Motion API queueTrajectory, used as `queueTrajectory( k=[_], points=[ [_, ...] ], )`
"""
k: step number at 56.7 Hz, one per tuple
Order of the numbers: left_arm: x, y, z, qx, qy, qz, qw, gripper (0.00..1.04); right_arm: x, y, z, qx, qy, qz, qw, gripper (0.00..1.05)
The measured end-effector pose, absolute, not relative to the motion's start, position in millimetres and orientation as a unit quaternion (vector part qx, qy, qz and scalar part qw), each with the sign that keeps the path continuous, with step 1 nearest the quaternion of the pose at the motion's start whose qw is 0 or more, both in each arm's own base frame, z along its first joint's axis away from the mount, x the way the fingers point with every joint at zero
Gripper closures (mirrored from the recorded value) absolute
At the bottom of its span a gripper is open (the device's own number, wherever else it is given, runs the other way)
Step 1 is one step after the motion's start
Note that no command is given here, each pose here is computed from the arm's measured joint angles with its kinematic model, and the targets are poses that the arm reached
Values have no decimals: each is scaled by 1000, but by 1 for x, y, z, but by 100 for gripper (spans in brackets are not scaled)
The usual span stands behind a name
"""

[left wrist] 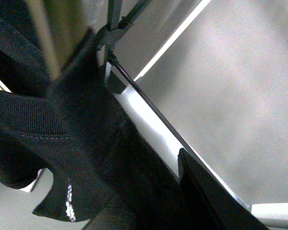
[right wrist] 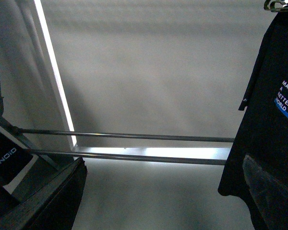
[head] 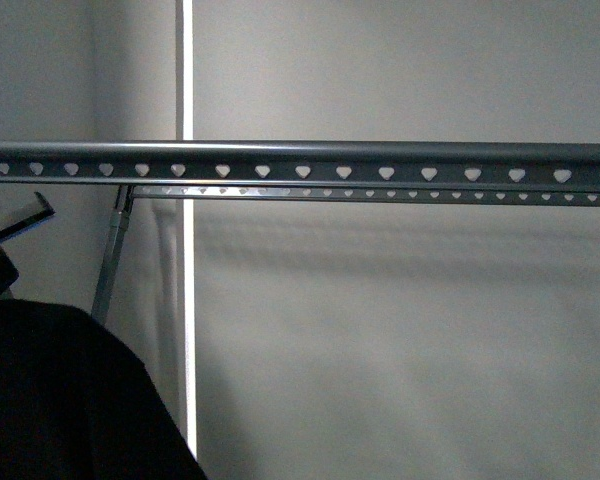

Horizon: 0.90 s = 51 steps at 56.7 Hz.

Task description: Hang clothes on hanger

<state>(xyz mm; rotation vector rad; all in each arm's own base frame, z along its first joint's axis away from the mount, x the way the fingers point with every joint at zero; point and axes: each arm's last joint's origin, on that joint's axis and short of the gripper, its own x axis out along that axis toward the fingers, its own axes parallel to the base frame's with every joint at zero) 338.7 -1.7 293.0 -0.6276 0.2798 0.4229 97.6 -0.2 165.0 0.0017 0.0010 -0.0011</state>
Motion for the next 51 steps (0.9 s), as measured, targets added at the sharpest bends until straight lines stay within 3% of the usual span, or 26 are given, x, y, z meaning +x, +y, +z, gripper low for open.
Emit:
queueTrajectory(
  k=[9,25,35,42,51],
  points=[
    [305,-3,273,-318,180,162,917,100,98,0,165,1,0,-1,1000,7],
    [231,-14,246,-239,252,7,938,101,98,0,165,1,0,-1,1000,7],
    [193,-20,239,-167,290,-142,932,101,98,0,165,1,0,-1,1000,7],
    [187,-21,250,-80,275,-239,928,101,98,0,165,1,0,-1,1000,7],
    [212,-23,286,108,185,-325,921,101,98,0,165,1,0,-1,1000,7]
  ],
)
